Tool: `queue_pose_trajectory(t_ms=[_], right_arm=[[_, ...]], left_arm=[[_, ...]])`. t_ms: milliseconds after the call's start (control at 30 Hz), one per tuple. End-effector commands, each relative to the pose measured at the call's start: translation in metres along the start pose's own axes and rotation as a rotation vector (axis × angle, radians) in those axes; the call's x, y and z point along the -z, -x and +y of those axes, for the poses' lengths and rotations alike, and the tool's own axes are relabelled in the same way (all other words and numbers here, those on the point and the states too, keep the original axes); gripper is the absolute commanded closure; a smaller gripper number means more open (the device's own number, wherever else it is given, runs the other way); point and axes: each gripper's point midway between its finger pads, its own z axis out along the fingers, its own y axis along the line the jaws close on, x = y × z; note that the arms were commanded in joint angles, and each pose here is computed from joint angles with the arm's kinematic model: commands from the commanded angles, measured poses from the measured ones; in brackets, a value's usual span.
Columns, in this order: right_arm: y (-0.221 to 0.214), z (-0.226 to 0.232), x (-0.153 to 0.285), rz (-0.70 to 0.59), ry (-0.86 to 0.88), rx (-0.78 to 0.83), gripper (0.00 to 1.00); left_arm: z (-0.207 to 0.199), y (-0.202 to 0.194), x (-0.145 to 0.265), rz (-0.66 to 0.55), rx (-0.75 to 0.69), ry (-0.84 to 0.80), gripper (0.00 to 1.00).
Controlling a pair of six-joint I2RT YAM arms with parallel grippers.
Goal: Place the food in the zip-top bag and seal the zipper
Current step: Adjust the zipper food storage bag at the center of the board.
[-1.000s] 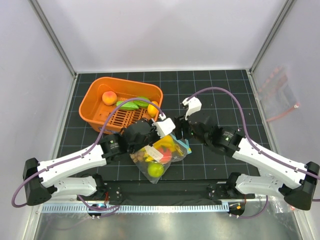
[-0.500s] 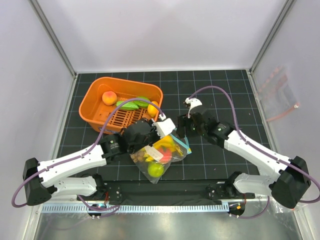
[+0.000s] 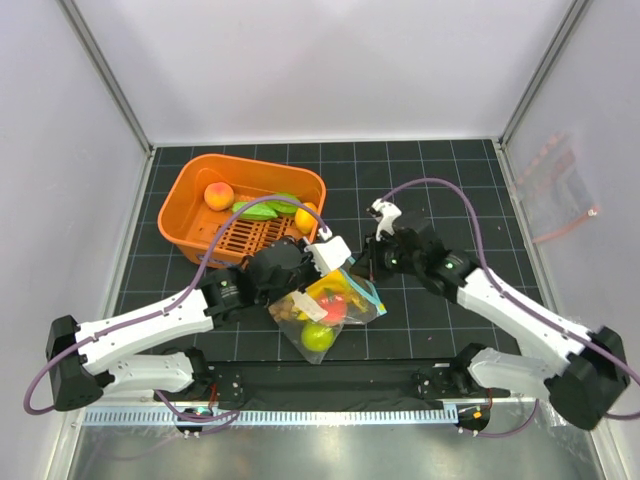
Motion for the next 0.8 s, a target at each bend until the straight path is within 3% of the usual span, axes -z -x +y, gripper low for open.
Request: queue_pose_trajectory(t_ms=[0, 67, 267, 500, 767], right_arm=[[0.034, 0.049, 0.043, -0.188, 0.172, 0.118, 0.99], [0.036, 0.062, 0.061, -0.238, 0.226, 0.153, 0.99], [0.022, 0.076, 0.061, -0.189, 0.268, 0.205, 0.99], [0.007, 0.08, 0.038, -0.109, 0.185, 0.272, 0.96], [0.012, 0.08, 0.044, -0.152, 0.173, 0.273, 0.94]], left_arm=[[0.006, 0.026, -0.003, -0.062, 0.055, 0.021, 1.0], [0.005, 0.025, -0.004, -0.039, 0.073, 0.016, 1.0], [0.002, 0.029, -0.004, -0.045, 0.109, 0.004, 1.0], [-0.001, 0.03, -0.006, -0.051, 0.109, -0.012, 1.0], [-0.003, 0.025, -0.014, -0.025, 0.103, -0.006, 1.0]])
